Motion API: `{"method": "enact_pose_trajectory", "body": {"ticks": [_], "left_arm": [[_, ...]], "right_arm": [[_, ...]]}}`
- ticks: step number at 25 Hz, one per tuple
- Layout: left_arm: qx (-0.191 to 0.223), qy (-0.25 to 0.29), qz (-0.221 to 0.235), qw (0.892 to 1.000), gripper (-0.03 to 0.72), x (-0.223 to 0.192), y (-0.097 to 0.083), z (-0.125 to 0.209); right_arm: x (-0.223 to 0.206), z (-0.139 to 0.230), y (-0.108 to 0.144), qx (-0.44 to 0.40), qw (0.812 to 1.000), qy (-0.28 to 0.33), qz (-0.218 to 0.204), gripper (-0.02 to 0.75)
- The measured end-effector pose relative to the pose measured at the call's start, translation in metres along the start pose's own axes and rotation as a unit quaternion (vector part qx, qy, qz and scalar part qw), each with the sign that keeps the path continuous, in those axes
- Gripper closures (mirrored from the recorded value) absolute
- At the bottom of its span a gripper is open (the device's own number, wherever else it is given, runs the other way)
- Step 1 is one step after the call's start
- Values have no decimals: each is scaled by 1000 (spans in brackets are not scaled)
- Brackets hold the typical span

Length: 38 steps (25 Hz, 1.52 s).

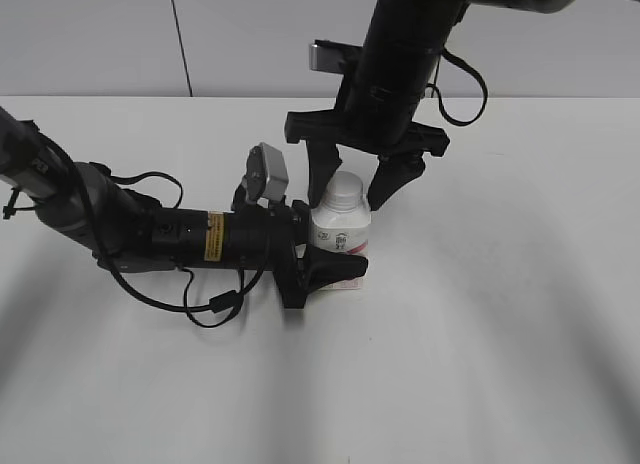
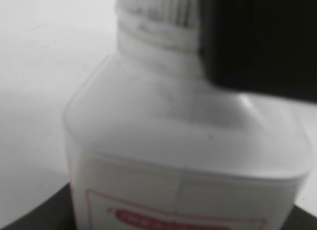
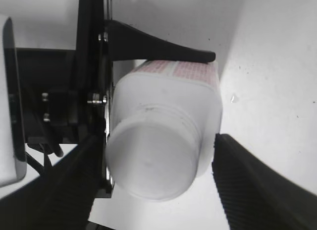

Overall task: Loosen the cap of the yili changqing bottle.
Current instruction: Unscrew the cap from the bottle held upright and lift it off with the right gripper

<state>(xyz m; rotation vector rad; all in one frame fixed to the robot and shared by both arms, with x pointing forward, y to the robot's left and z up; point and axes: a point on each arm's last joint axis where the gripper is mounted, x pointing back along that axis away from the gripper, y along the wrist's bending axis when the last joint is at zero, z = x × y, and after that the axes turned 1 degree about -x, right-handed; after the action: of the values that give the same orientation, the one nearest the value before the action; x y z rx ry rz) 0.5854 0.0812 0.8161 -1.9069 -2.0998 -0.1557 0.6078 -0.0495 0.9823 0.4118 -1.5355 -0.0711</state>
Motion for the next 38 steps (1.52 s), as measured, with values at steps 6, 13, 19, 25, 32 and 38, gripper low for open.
{"method": "enact_pose_trajectory", "body": {"ticks": [6,13,19,25,32,38], "left_arm": [[0,0,0,1000,266,0,0,0],[0,0,0,1000,266,0,0,0],[0,0,0,1000,266,0,0,0],[1,0,0,1000,266,0,0,0],[1,0,0,1000,266,0,0,0],[1,0,0,1000,266,0,0,0]], "right_arm": [[0,1,0,2,1000,3,1,183],[0,-2,0,5,1000,-11,-1,183],[0,-2,0,5,1000,-12,-1,184],[0,-1,0,6,1000,-7,1,184],[0,0,0,6,1000,-1,2,184],[1,0,0,8,1000,2,4,184]]}}
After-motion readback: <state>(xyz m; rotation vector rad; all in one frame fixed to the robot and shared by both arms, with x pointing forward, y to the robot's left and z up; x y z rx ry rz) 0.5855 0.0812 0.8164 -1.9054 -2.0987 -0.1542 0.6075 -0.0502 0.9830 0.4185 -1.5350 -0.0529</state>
